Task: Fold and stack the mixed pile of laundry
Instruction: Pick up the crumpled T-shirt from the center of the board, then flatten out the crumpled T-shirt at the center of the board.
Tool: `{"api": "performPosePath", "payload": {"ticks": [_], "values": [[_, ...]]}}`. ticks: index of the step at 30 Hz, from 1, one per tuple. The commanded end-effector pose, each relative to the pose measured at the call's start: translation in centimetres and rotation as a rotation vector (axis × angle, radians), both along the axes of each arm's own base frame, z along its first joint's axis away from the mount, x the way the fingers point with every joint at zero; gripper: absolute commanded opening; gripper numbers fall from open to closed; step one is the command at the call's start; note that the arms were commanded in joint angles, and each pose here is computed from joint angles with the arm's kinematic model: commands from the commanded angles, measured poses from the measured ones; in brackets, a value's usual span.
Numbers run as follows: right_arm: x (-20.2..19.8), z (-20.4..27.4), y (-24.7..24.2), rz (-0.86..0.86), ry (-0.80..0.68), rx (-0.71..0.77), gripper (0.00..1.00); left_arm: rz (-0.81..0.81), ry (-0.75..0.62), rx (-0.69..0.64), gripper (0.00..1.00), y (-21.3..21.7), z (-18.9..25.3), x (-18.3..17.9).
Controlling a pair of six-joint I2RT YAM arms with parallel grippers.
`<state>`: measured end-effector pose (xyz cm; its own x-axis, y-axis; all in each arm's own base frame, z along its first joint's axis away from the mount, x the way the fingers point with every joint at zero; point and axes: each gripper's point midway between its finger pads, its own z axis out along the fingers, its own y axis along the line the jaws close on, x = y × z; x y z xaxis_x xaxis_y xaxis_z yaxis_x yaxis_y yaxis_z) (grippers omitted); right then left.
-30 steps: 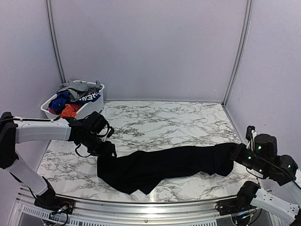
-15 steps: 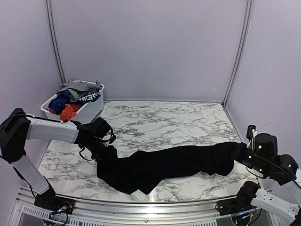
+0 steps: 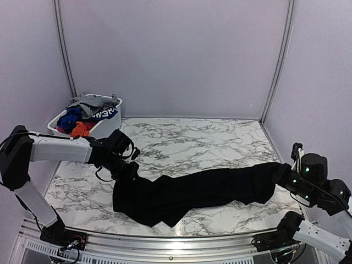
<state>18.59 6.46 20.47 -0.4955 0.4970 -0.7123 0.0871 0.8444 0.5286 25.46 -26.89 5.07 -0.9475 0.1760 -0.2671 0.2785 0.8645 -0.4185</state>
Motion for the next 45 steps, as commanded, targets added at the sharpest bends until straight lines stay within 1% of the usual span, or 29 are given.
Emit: {"api": "performPosePath", "payload": {"ticks": [1,3,6,7,10,13,16,18,20,23,26,28,30,33,36,38,40,43,45], "values": [[1.4,5.1,-1.9,-0.143,-0.133,0.041,0.0,0.054,-0.265,-0.031,0.0,0.0,8.8,5.1],[2.3,7.6,-1.7,-0.136,-0.193,-0.015,0.0,0.086,-0.386,-0.028,0.0,0.4,13.4,7.3],[4.4,12.0,-0.7,-0.114,-0.283,-0.147,0.0,0.132,-0.565,-0.017,0.0,1.3,20.7,10.3],[5.1,13.8,-0.5,-0.111,-0.318,-0.191,0.0,0.148,-0.619,0.006,0.0,1.8,22.7,11.1],[7.1,19.6,-0.4,-0.16,-0.439,-0.296,0.0,0.197,-0.774,0.032,0.0,2.9,29.3,13.1],[8.5,26.0,-0.9,-0.205,-0.572,-0.361,0.0,0.27,-0.917,0.015,0.0,4.2,35.9,14.2],[9.1,32.3,-1.5,-0.217,-0.706,-0.39,0.0,0.297,-1.034,-0.045,0.0,4.6,42.0,14.0],[8.4,36.8,-1.3,-0.2,-0.795,-0.422,0.0,0.288,-1.105,-0.11,0.0,4.6,45.9,13.1],[7.4,40.4,-0.2,-0.13,-0.892,-0.454,0.0,0.273,-1.157,-0.172,0.0,4.7,48.9,11.9],[4.8,44.9,1.5,-0.005,-1.037,-0.453,0.0,0.22,-1.237,-0.269,0.0,5.0,52.9,9.2],[2.2,47.9,2.7,0.109,-1.138,-0.433,0.0,0.132,-1.298,-0.4,0.0,4.7,56.1,5.6],[0.3,49.3,3.5,0.19,-1.19,-0.413,0.0,0.06,-1.339,-0.459,0.0,4.3,57.6,2.9],[-2.0,50.6,4.2,0.278,-1.249,-0.394,0.0,-0.008,-1.389,-0.479,0.0,3.8,58.7,0.2],[-5.2,52.2,4.0,0.338,-1.319,-0.353,0.0,-0.068,-1.471,-0.498,0.0,4.0,60.3,-3.4],[-8.1,53.9,3.6,0.375,-1.387,-0.297,0.0,-0.081,-1.507,-0.548,0.0,4.7,61.6,-5.5],[-9.5,54.8,3.1,0.374,-1.429,-0.276,0.0,-0.077,-1.525,-0.567,0.0,5.1,62.3,-6.1],[-9.9,55.1,3.0,0.37,-1.447,-0.267,0.0,-0.033,-1.548,-0.542,0.0,6.0,62.8,-5.9],[-8.2,54.6,3.2,0.346,-1.41,-0.275,0.0,0.068,-1.571,-0.463,0.0,7.2,62.9,-4.4],[-6.1,53.9,2.7,0.272,-1.354,-0.298,0.0,0.163,-1.565,-0.375,0.0,7.9,62.3,-2.4]]}}
